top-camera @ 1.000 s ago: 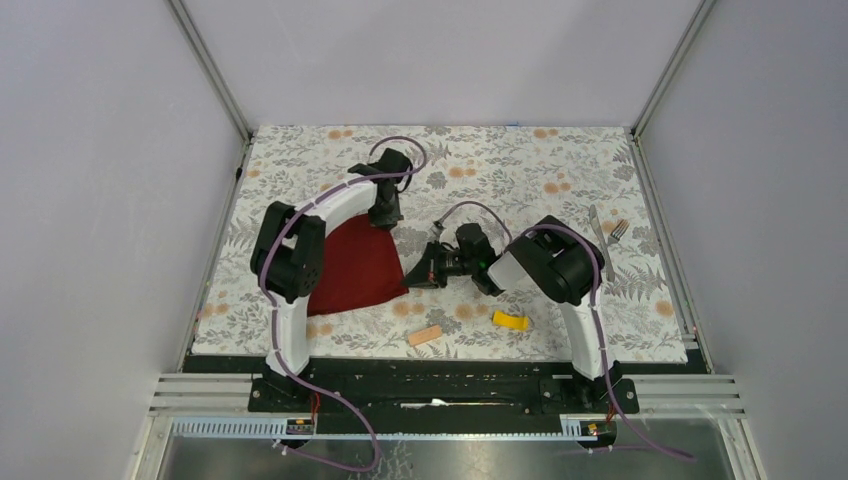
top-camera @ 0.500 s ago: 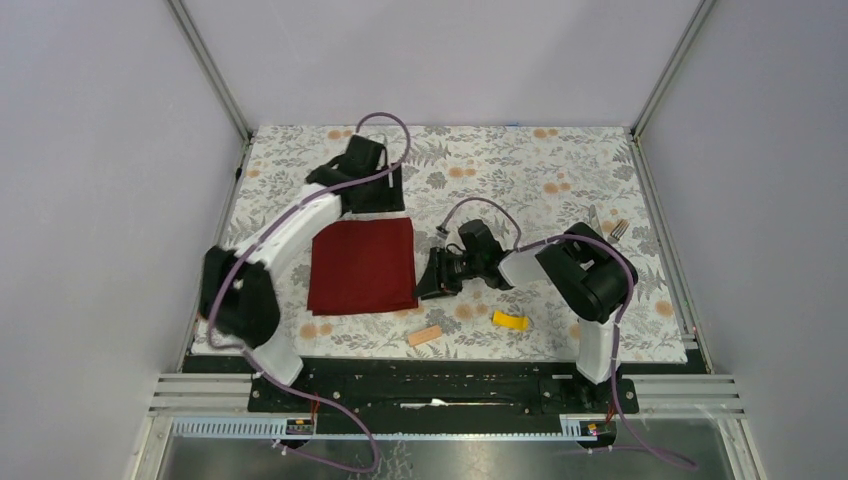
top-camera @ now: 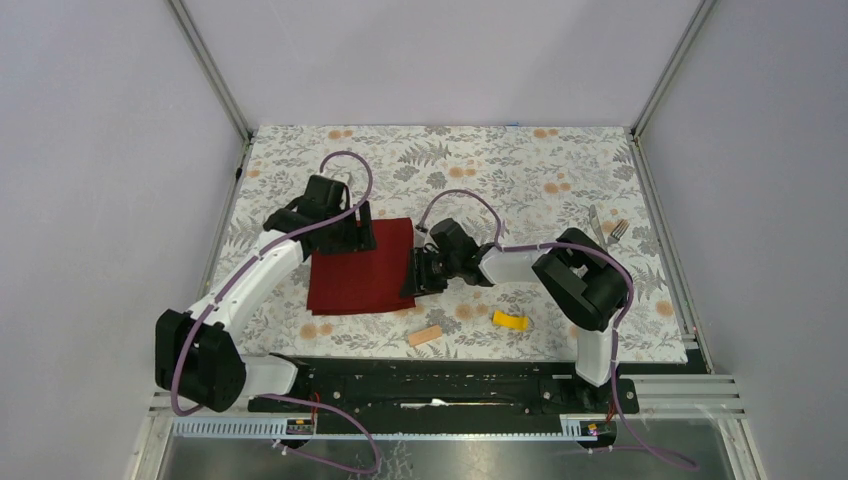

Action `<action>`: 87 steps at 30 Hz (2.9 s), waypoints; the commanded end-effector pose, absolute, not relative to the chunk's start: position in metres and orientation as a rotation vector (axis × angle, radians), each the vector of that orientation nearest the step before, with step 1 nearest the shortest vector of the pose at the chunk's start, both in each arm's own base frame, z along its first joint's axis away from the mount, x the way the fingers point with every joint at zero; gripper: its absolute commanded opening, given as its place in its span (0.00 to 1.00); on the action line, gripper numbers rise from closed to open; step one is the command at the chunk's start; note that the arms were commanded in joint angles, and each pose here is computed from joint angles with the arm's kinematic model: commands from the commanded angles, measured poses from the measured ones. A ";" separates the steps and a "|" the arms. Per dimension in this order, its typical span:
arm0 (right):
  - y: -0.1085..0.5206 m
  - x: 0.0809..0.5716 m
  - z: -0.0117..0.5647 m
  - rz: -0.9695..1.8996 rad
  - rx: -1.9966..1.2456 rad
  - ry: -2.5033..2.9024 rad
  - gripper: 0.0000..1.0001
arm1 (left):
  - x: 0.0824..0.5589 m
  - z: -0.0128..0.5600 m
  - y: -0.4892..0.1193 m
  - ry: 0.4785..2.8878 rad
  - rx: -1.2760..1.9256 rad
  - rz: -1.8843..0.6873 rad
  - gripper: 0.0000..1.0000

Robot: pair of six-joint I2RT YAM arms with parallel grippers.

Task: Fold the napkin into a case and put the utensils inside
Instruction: Turn over the upper triangle folded napkin at the center of the board, then smooth out the lower triangle-folded napkin at the center of the board.

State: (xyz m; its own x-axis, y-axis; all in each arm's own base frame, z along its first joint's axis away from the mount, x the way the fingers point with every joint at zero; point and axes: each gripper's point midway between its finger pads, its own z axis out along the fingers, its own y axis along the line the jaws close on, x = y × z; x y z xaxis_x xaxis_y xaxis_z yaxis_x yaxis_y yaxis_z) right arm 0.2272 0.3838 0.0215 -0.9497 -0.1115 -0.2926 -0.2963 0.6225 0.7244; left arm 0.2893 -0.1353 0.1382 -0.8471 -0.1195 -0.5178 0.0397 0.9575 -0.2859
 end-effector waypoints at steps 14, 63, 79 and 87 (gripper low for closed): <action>0.301 0.228 -0.009 0.832 -0.406 2.711 0.15 | 0.325 0.133 -0.129 2.441 -0.313 -0.769 0.74; 0.329 0.406 0.060 0.913 -0.354 2.553 0.56 | 0.407 0.095 -0.056 2.336 -0.721 -0.959 0.62; 0.324 0.252 0.024 1.068 -0.402 2.661 0.57 | 0.414 0.063 -0.058 2.374 -0.757 -0.948 0.63; 0.288 0.252 0.000 0.858 -0.337 2.736 0.31 | 0.394 0.102 -0.078 2.360 -0.528 -0.946 0.68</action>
